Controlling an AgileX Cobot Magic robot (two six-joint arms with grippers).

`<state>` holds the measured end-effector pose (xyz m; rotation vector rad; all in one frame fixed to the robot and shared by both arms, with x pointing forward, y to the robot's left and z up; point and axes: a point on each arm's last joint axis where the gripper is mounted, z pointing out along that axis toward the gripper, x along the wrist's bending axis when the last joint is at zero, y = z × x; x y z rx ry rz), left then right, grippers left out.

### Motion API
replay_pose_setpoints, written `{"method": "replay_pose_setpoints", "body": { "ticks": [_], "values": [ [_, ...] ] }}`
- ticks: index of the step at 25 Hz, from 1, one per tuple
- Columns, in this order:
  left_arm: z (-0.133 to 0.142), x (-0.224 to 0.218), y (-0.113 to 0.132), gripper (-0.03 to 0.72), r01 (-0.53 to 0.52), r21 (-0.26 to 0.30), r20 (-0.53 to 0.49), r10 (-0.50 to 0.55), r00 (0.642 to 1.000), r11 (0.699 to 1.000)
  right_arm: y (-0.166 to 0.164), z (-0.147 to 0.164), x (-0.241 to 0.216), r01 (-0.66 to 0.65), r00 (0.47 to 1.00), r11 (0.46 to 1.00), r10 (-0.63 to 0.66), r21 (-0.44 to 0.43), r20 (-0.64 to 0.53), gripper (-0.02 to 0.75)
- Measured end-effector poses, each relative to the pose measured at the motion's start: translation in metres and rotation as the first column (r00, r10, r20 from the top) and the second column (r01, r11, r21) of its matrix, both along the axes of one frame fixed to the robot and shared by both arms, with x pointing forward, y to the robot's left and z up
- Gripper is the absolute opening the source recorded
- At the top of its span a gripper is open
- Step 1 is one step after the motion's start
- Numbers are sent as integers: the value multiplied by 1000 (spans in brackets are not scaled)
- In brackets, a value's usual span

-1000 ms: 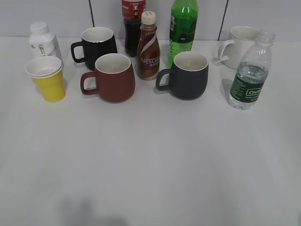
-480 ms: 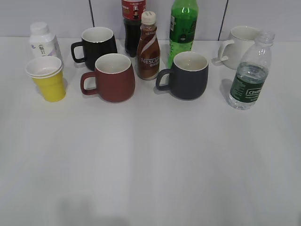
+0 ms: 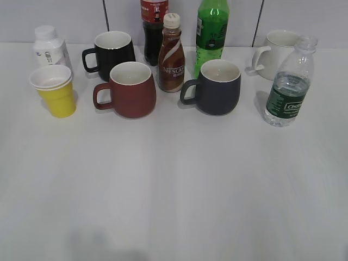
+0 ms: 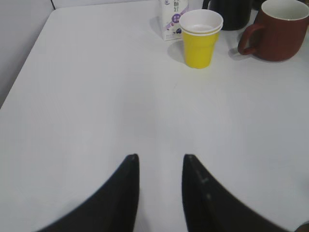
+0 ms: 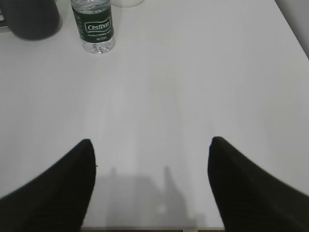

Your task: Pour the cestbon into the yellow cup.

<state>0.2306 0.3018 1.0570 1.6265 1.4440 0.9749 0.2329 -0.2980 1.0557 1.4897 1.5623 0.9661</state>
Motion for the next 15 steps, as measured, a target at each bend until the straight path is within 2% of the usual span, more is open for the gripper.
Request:
{"method": "replay_pose_setpoints", "body": {
  "ticks": [15],
  "values": [
    [0,0,0,237,21,0,0,-21,1000,1000,0,0,0,0,1000,1000,0,0,0,541]
  ]
}}
